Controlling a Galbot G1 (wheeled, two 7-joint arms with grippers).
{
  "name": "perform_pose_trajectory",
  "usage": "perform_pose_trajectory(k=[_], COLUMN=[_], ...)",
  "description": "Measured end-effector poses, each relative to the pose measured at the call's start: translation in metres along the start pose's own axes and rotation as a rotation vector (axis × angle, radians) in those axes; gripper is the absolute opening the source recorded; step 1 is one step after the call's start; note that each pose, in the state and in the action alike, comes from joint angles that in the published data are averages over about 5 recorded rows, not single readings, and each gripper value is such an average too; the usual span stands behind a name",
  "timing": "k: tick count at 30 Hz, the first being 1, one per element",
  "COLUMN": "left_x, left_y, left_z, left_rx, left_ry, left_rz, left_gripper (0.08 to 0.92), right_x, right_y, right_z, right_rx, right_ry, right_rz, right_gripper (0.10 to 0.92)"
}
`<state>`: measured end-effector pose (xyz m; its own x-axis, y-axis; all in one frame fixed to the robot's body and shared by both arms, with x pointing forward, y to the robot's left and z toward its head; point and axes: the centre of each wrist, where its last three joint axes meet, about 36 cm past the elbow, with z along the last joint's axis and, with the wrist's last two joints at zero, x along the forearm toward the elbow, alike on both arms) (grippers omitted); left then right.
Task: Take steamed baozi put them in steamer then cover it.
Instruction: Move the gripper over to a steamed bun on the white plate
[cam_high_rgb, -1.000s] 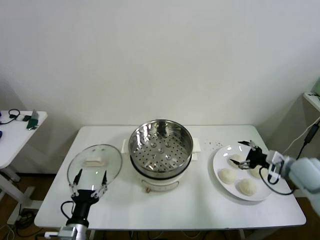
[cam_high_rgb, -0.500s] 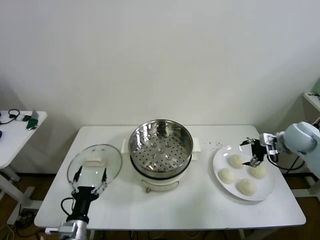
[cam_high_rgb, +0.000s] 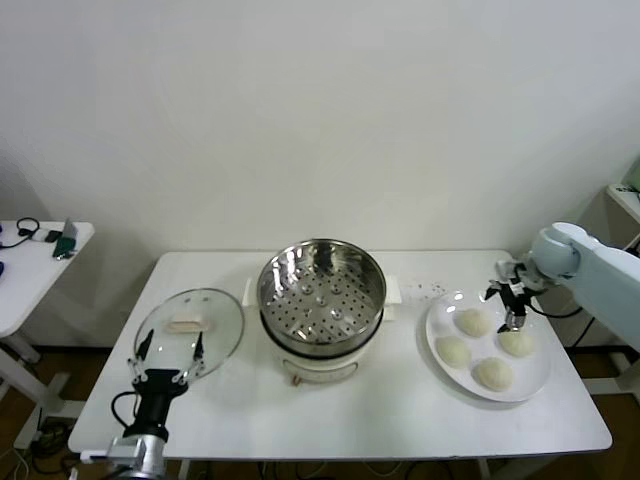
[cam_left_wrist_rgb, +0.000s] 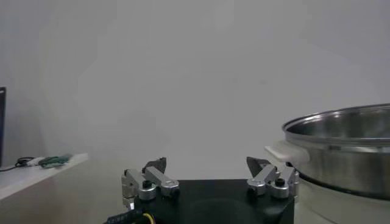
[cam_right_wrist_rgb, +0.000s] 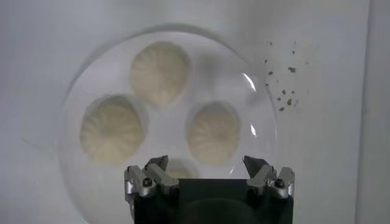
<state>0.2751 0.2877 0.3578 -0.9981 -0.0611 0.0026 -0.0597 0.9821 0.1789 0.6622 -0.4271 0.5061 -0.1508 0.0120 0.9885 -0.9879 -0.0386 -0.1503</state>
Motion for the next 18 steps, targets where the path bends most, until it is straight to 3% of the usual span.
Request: perform_pose_trajectory(k=[18], left_x=[-0.005], left_y=[0.004], left_z=[0.0], left_rx=[-0.005], left_ry=[0.015], left_rz=[-0.021], left_gripper=[0.823], right_x=[-0.051], right_y=[-0.018], right_z=[-0.023], right_rx=[0.024], right_ry=[0.044], right_rz=[-0.049], right_gripper=[0.823])
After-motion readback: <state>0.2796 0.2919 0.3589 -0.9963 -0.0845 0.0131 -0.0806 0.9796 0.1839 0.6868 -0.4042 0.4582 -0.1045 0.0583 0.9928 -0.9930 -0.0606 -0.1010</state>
